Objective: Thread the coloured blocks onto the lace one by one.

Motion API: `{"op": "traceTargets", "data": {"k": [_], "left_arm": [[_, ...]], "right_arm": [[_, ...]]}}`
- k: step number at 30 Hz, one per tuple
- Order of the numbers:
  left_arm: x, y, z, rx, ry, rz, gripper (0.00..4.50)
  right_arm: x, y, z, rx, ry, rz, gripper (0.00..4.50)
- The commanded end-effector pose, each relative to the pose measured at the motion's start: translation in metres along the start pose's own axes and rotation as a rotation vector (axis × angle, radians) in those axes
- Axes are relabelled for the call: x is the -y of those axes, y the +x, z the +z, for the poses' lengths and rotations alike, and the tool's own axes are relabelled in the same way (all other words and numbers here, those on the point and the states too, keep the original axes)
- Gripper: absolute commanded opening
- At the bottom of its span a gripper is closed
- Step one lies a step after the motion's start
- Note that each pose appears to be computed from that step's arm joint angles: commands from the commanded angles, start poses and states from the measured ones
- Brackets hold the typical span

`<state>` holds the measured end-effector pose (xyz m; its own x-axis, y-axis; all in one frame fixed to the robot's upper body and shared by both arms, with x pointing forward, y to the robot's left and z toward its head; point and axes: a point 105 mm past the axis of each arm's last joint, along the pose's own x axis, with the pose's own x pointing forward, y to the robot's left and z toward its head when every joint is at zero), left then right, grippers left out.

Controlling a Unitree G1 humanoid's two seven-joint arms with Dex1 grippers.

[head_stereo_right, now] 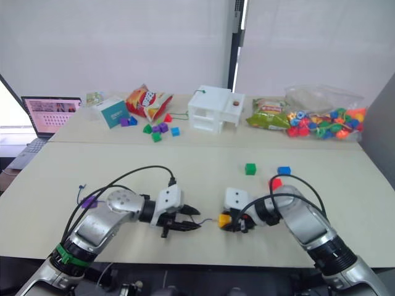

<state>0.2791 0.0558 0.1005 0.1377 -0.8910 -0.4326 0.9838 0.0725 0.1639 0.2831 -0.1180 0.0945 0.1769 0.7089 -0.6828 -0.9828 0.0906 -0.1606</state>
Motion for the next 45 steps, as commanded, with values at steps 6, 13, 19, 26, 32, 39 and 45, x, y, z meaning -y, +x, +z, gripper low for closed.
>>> {"op": "traceTargets", "data": {"k": [6,13,19,26,32,39,45], "left_arm": [[-0.001,0.014,-0.021,-0.051,0.042,0.01,0.53],[0.0,0.024,-0.013,-0.003,0.041,-0.001,0.06],[-0.003,0.028,-0.003,0.023,0.046,0.0,0.06],[-0.002,0.043,0.012,0.054,0.077,-0.012,0.06],[-0.005,0.043,0.012,0.045,0.072,0.012,0.06],[-0.003,0.034,0.021,0.084,0.015,-0.003,1.84],[-0.003,0.027,0.025,0.047,0.042,0.002,3.84]], "right_arm": [[-0.005,-0.001,0.004,-0.006,-0.013,0.02,1.29],[-0.004,-0.002,0.003,-0.012,-0.013,0.018,1.29],[-0.004,-0.002,0.003,-0.012,-0.012,0.017,1.29],[-0.006,0.001,0.005,-0.012,-0.018,0.024,1.29],[-0.005,0.003,0.005,-0.016,-0.018,0.025,1.29],[0.001,0.001,0.013,0.028,0.025,-0.034,2.67],[-0.004,-0.013,0.015,0.029,0.054,-0.062,4.5]]}}
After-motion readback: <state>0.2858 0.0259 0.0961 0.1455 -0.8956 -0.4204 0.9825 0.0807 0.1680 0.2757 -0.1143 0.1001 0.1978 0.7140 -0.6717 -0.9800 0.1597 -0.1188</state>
